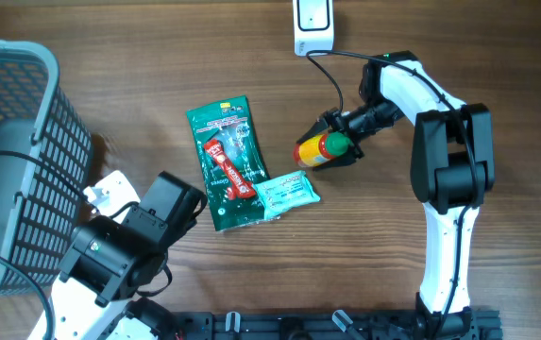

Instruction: Scan the item barcode

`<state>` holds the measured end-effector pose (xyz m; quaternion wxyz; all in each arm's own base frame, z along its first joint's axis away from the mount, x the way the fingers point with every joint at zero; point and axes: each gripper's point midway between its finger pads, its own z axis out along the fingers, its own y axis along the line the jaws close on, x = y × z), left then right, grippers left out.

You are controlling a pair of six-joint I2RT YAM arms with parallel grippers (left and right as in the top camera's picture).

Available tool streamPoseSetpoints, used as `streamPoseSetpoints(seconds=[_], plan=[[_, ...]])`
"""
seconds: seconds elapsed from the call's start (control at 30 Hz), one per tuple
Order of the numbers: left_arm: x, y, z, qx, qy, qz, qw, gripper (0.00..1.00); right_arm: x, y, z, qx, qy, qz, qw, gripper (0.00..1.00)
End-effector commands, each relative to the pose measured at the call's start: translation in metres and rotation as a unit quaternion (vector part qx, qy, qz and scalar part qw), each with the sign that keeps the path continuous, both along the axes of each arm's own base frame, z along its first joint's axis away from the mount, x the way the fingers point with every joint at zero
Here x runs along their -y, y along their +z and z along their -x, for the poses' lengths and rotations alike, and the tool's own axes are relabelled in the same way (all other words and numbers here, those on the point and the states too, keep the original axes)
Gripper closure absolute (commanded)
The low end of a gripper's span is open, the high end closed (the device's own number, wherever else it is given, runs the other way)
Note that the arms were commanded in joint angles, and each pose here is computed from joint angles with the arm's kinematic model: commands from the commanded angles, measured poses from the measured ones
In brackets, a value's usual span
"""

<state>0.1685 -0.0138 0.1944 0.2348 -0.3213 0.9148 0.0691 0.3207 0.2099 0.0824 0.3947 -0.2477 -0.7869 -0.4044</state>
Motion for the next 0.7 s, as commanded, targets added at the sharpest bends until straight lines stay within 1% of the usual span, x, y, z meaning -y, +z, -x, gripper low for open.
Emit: streamPoseSetpoints(seconds=[0.0,0.03,0.13,0.23,0.27,0.33,0.37,0.4,0.47,0.53,0.6,0.63,0.67], plan=[[-0.002,0.002,-0.001,0.006,0.001,-0.003,1.000,0.00,0.012,-0.003,0.007,-0.021,0.012,0.059,0.998,0.67],[-0.002,0.002,-0.001,0.006,0.001,-0.003,1.000,0.00,0.012,-0.003,0.007,-0.026,0.009,0.062,0.998,0.69],[-0.002,0.002,-0.001,0.005,0.001,-0.003,1.000,0.00,0.012,0.007,0.006,-0.014,0.007,0.061,0.998,0.71],[-0.002,0.002,-0.001,0.006,0.001,-0.003,1.000,0.00,0.013,0.031,0.006,0.027,0.007,0.058,0.998,0.71],[-0.002,0.002,-0.001,0.006,0.001,-0.003,1.000,0.00,0.013,0.045,0.008,0.051,0.010,0.059,0.997,0.72],[-0.002,0.002,-0.001,0.006,0.001,-0.002,1.000,0.00,0.017,0.060,0.012,0.065,0.009,0.088,0.994,0.71],[-0.002,0.002,-0.001,0.006,0.001,-0.003,1.000,0.00,0.022,0.065,0.015,0.063,0.004,0.118,0.991,0.71],[-0.002,0.002,-0.001,0.006,0.001,-0.003,1.000,0.00,0.031,0.069,0.019,0.050,-0.010,0.171,0.984,0.70],[-0.002,0.002,-0.001,0.006,0.001,-0.003,1.000,0.00,0.047,0.068,0.023,0.013,-0.049,0.259,0.965,0.67],[-0.002,0.002,-0.001,0.006,0.001,-0.003,1.000,0.00,0.052,0.064,0.023,-0.013,-0.069,0.295,0.953,0.67],[-0.002,0.002,-0.001,0.006,0.001,-0.003,1.000,0.00,0.073,0.049,0.024,-0.062,-0.117,0.393,0.910,0.68],[-0.002,0.002,-0.001,0.006,0.001,-0.003,1.000,0.00,0.086,0.043,0.024,-0.070,-0.135,0.437,0.887,0.68],[-0.002,0.002,-0.001,0.006,0.001,-0.003,1.000,0.00,0.088,0.042,0.023,-0.071,-0.138,0.444,0.882,0.67]])
